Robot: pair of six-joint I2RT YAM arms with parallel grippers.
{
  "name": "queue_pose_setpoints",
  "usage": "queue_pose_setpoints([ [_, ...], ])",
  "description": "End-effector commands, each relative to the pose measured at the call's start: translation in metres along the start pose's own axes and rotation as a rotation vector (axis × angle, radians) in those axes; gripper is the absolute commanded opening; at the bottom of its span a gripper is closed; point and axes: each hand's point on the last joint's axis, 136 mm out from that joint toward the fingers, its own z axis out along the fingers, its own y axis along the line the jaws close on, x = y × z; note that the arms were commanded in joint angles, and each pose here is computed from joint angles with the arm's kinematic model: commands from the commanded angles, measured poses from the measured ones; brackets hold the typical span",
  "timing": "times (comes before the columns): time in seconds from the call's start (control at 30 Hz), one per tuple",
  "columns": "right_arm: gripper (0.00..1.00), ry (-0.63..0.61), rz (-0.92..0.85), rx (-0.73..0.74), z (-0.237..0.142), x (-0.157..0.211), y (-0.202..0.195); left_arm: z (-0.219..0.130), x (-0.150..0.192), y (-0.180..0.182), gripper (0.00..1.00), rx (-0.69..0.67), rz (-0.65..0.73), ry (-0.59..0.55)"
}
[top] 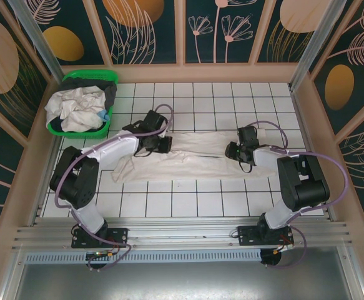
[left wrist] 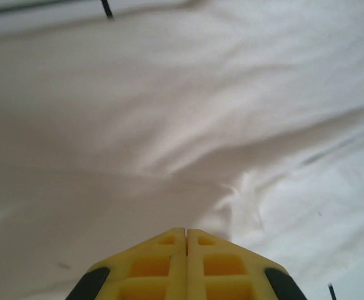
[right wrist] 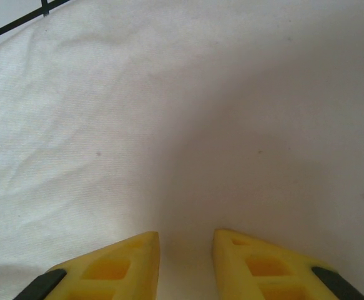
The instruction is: Fold and stack the t-shirts
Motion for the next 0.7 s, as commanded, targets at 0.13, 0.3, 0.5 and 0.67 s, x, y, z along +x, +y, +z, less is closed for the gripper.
queue_pose_setpoints([
  [0.13, 0.30, 0.039, 0.003, 0.019, -0.001, 0.015, -0.011, -0.002, 0.034, -0.008, 0.00, 0.049, -0.232, -0.003],
  [0.3, 0.30, 0.036, -0.002, 0.002, -0.002, 0.014, -0.008, -0.003, 0.046, -0.029, 0.09, 0.117, -0.270, -0.004],
  [0.5, 0.30, 0.027, -0.003, -0.037, -0.005, 0.011, 0.000, -0.012, 0.042, -0.052, 0.34, 0.216, -0.282, -0.024],
  [0.67, 0.29, 0.018, -0.004, -0.048, -0.010, 0.008, 0.004, -0.021, 0.035, -0.059, 0.43, 0.247, -0.241, -0.052],
])
